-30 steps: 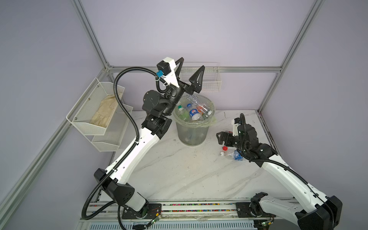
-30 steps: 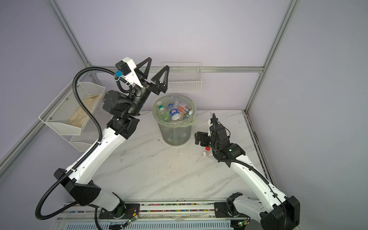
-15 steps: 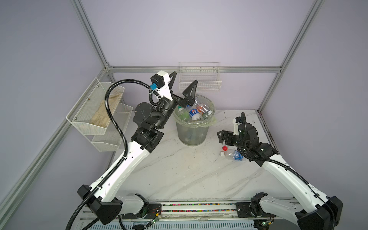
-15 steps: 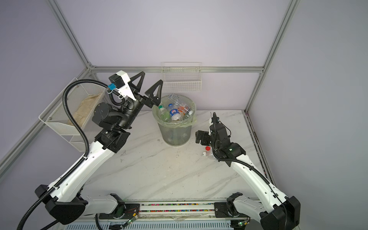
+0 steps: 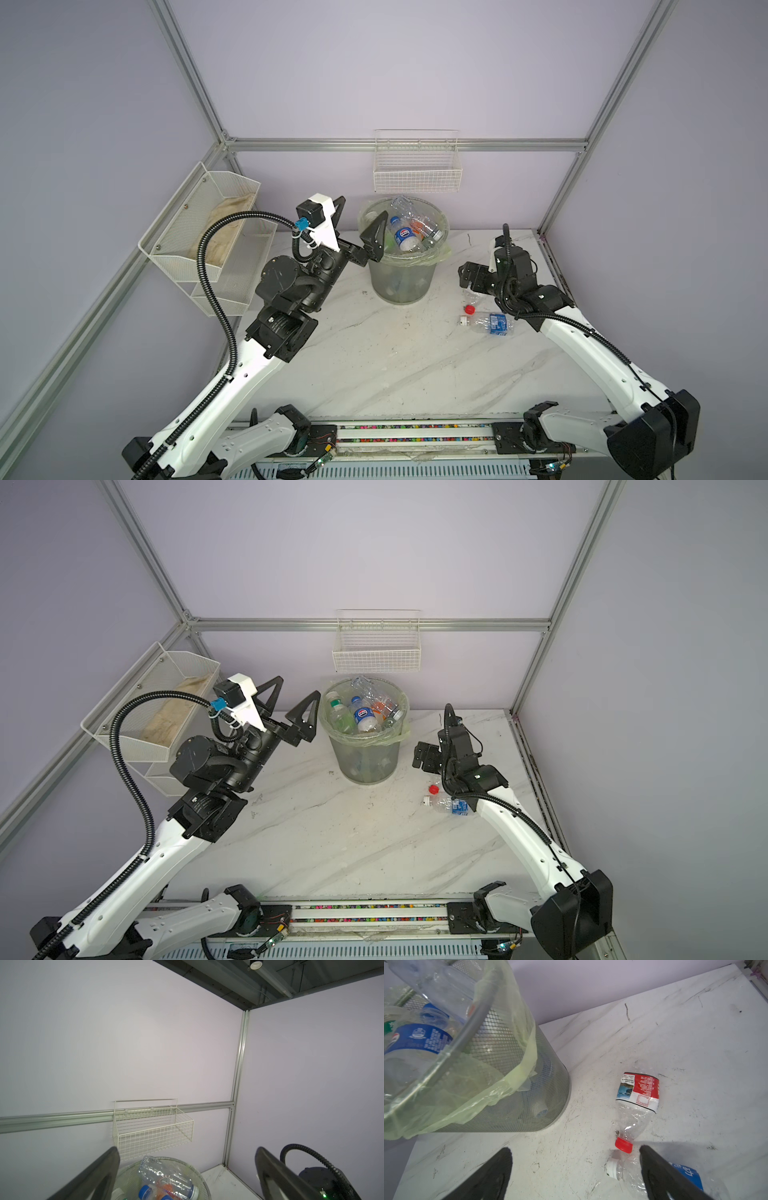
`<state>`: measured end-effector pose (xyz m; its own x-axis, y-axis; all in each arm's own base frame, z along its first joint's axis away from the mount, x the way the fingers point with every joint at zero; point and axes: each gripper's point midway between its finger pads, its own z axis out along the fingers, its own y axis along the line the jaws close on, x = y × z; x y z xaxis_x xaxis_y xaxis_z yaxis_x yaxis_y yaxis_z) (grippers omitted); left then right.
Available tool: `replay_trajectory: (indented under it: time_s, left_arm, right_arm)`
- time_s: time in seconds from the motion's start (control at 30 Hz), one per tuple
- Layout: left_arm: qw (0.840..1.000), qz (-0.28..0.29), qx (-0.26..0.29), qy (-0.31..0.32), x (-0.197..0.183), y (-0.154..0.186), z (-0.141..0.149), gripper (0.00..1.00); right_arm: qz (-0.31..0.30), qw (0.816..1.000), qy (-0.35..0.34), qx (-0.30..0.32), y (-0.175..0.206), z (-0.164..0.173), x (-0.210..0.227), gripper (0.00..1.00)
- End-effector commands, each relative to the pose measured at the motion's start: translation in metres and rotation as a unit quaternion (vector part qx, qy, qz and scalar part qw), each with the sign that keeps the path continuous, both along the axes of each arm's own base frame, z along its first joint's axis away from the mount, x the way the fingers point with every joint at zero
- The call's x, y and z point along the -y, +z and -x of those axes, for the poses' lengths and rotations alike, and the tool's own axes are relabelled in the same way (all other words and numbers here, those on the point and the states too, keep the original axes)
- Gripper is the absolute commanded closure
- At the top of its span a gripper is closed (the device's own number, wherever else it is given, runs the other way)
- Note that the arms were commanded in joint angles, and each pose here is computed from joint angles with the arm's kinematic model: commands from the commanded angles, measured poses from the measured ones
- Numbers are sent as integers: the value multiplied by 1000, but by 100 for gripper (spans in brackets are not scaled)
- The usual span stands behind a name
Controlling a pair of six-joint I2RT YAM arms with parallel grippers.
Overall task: Throw the plastic bottles in the bin
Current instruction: Pick up the plastic bottle from the top-right of the table.
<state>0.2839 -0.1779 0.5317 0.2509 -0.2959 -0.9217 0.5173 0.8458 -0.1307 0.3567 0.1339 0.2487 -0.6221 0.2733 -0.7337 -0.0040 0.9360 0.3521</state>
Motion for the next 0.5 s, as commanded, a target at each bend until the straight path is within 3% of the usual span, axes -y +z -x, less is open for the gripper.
replay_trajectory:
  time_s: [0.0, 0.47]
  left_arm:
    - [999, -5, -30, 22, -13, -26, 4, 0]
    - [991, -13, -121, 61, -44, -101, 20, 0]
  right_arm:
    - [0, 1000, -23, -13, -2, -6, 12, 3]
    - [-3, 995, -77, -65, -38, -46, 44, 3]
